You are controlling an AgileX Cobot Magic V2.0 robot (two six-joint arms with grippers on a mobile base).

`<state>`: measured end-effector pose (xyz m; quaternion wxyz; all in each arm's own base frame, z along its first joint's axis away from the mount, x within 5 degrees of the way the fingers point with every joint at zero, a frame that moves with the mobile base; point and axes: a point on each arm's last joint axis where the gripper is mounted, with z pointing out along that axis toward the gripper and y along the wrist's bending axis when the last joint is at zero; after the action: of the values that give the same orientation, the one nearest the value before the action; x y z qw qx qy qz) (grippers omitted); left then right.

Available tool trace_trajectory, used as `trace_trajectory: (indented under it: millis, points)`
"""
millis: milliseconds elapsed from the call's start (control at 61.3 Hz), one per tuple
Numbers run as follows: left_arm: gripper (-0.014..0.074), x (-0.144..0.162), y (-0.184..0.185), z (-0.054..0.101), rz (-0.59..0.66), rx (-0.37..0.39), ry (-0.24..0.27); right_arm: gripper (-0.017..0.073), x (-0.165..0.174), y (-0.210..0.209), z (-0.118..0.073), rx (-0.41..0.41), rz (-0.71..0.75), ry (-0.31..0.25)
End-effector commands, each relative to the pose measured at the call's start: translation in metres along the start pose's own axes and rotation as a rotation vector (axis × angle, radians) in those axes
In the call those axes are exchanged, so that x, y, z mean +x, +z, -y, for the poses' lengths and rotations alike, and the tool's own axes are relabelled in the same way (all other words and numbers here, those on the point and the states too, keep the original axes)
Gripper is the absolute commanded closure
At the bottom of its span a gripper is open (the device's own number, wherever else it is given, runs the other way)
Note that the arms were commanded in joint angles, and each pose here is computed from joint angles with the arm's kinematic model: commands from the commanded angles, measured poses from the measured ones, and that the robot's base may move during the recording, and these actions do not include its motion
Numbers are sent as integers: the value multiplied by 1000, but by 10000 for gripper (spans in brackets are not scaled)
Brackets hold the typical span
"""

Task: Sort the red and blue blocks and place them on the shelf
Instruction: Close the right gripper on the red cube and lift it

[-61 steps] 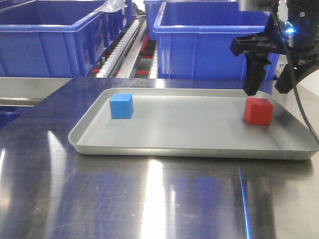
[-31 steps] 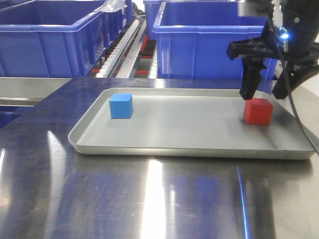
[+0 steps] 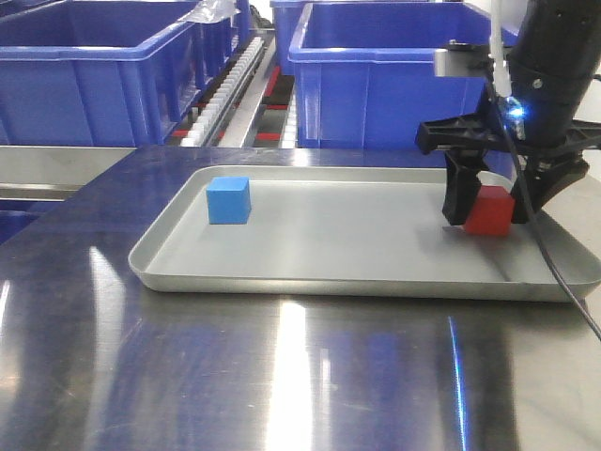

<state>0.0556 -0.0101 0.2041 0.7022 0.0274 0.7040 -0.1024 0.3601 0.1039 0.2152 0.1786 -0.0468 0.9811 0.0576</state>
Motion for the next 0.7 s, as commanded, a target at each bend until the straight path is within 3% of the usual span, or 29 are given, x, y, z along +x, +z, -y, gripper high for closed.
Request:
trace_trajectory:
  millis: [0,131,196,408,685]
  points:
    - [456,2,-1,0,75,12,-11,72,-14,-22,-2,-18,111,-1]
    - [456,2,-1,0,75,12,-11,76,-15,-22,-3,-21,128,0]
    - [456,2,-1,0,75,12,-11,123,-16,-23,-3,-23,139,8]
    - [456,2,-1,0,75,12,-11,509,-25,-41,-9,-39,196,-3]
    - [456,2,-1,0,75,12,-11,502,-34,-108,-22,-100,441,-26]
